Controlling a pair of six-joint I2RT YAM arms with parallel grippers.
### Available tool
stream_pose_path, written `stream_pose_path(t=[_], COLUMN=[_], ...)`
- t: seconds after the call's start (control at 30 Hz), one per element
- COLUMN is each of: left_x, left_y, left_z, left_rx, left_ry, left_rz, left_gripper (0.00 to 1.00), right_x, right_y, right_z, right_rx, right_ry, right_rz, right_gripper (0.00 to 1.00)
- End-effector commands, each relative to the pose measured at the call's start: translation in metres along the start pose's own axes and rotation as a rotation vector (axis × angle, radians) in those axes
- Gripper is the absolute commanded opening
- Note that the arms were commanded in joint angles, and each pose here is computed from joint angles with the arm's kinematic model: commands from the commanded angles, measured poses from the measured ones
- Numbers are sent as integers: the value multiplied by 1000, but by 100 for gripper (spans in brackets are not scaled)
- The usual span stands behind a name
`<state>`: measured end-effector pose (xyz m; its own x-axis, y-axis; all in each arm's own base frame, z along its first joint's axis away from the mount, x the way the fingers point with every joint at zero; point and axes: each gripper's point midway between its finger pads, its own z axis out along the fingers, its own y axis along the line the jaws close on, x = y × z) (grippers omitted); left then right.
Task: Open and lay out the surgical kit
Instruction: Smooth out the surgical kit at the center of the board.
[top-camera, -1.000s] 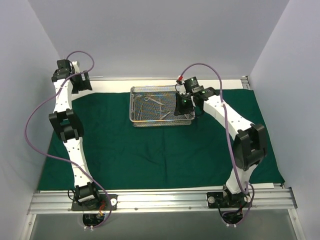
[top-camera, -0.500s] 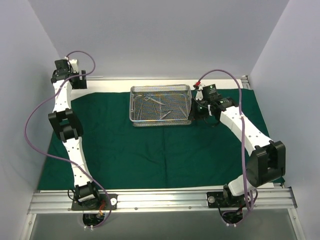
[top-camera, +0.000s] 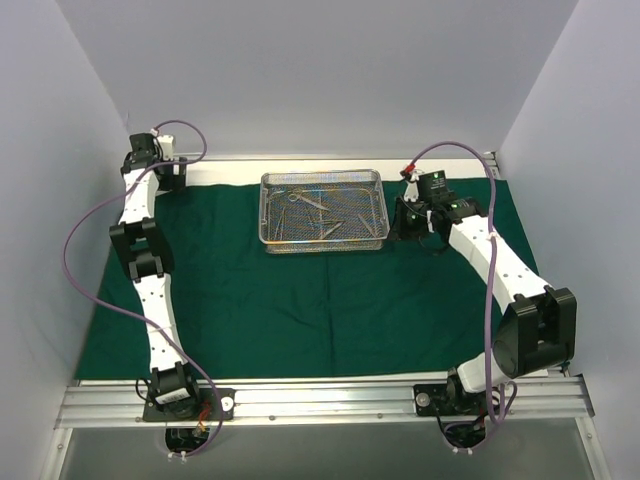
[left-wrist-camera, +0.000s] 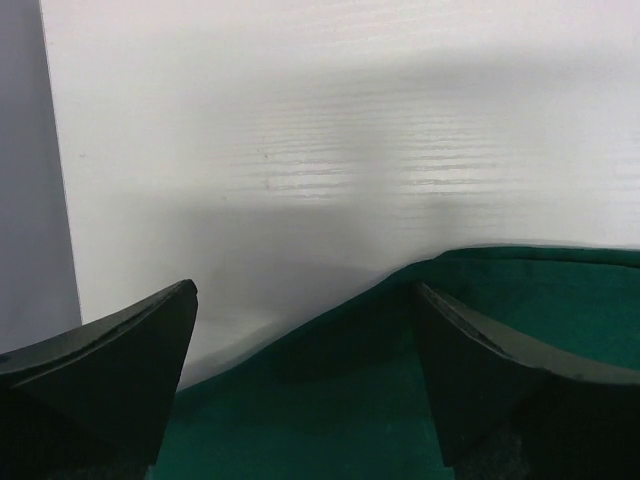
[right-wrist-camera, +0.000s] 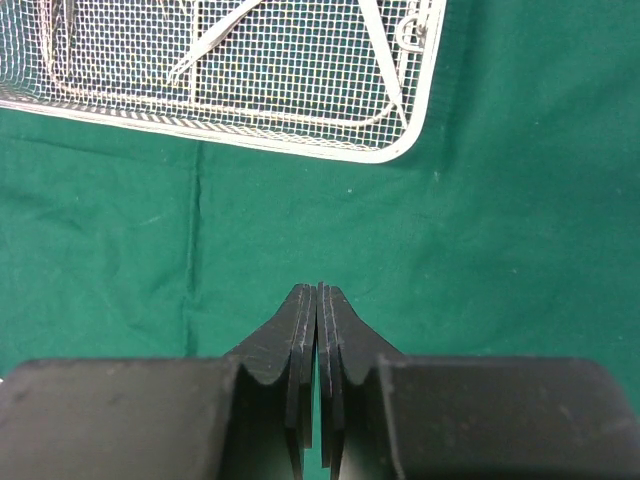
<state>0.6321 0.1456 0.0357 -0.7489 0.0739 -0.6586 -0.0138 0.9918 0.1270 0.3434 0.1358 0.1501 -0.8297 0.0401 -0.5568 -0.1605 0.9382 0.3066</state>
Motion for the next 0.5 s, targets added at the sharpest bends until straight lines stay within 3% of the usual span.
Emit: stream_pose_path(t=[0.0,0.07,0.2,0.33,0.47], left_x=[0,3,7,5,-10], left_y=[0,2,0,-5,1], left_z=[5,7,9,3,-20], left_rx=[-8,-21,-14,-17,-63], left_ry=[-2,8,17,21,-2], left_rz=[10,7,9,-1,-14], left_gripper=[98,98,79,66,47], right_x=[-7,-7,-9,-10,-18], right_y=[0,0,0,3,7], right_z=[-11,-10,-7,-8,-10], right_rx=[-10,-10,-12,-24,-36], right_ry=[-43,-43,-43,-49,-61], right_rz=[-11,-11,0,10,6], right_gripper=[0,0,0,0,0])
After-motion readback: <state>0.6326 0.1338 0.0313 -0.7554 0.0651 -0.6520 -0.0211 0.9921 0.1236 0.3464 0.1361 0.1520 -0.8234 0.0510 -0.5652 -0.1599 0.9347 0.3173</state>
